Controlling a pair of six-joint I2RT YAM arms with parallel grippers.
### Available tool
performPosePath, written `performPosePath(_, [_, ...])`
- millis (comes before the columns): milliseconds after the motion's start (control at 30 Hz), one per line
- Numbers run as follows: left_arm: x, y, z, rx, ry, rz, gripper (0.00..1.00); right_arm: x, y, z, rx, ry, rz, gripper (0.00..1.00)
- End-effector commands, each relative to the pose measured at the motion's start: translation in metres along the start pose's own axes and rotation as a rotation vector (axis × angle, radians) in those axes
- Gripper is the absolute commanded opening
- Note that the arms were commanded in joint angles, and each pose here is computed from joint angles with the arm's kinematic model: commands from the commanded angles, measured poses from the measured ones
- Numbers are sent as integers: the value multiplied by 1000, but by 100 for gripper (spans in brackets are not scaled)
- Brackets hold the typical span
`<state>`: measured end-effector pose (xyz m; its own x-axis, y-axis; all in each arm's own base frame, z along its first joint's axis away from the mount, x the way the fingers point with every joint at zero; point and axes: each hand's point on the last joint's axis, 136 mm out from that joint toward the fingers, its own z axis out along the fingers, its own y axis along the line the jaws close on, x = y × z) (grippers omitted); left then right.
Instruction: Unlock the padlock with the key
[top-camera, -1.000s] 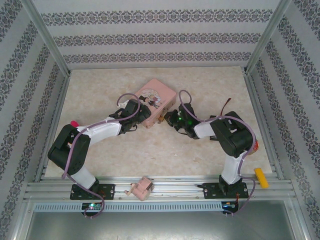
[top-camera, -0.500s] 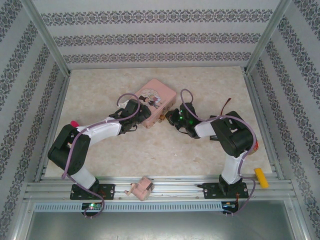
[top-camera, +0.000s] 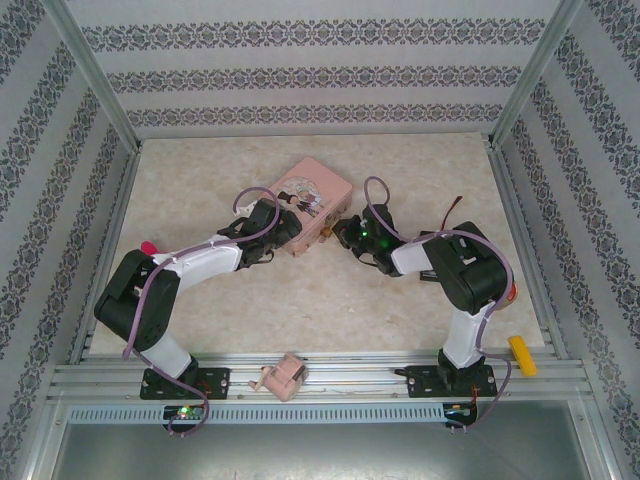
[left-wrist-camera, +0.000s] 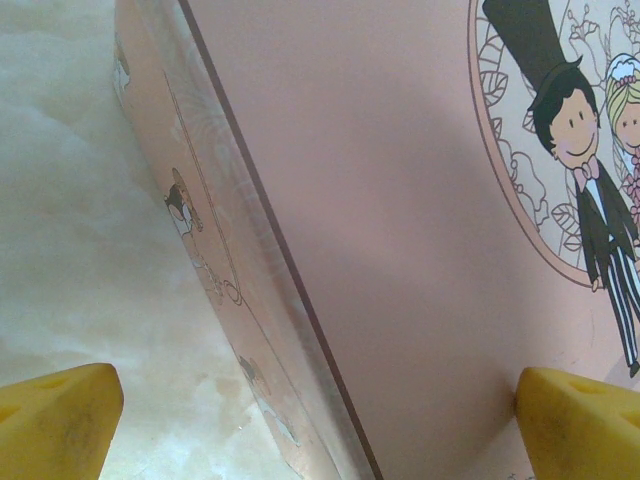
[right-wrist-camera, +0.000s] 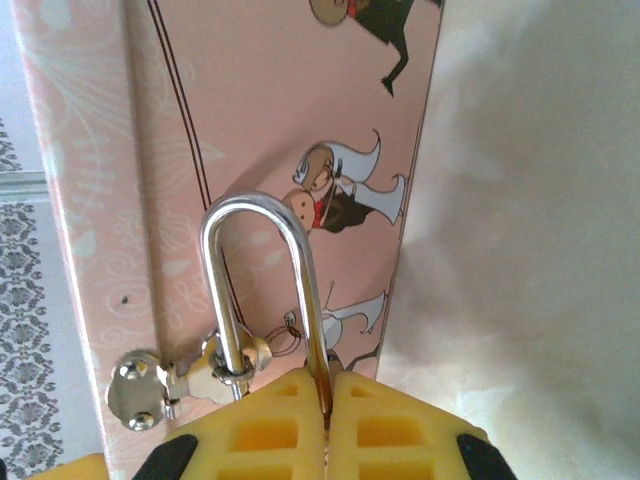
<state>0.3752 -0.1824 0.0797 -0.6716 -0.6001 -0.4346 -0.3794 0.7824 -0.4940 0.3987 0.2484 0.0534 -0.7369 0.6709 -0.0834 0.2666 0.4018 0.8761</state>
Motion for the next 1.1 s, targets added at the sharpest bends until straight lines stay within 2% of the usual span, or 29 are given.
performPosePath(0, [26,34,-1,-116,75,40,99,-16,-10,-3,14,-66,25,0])
performPosePath(767, [22,37,-5,-115,63,36,99,-14,-10,-3,-3,-58,36,0])
performPosePath(1067, [15,28,-4,-93,51,34,99,-12,-6,2,-25,-49,52,0])
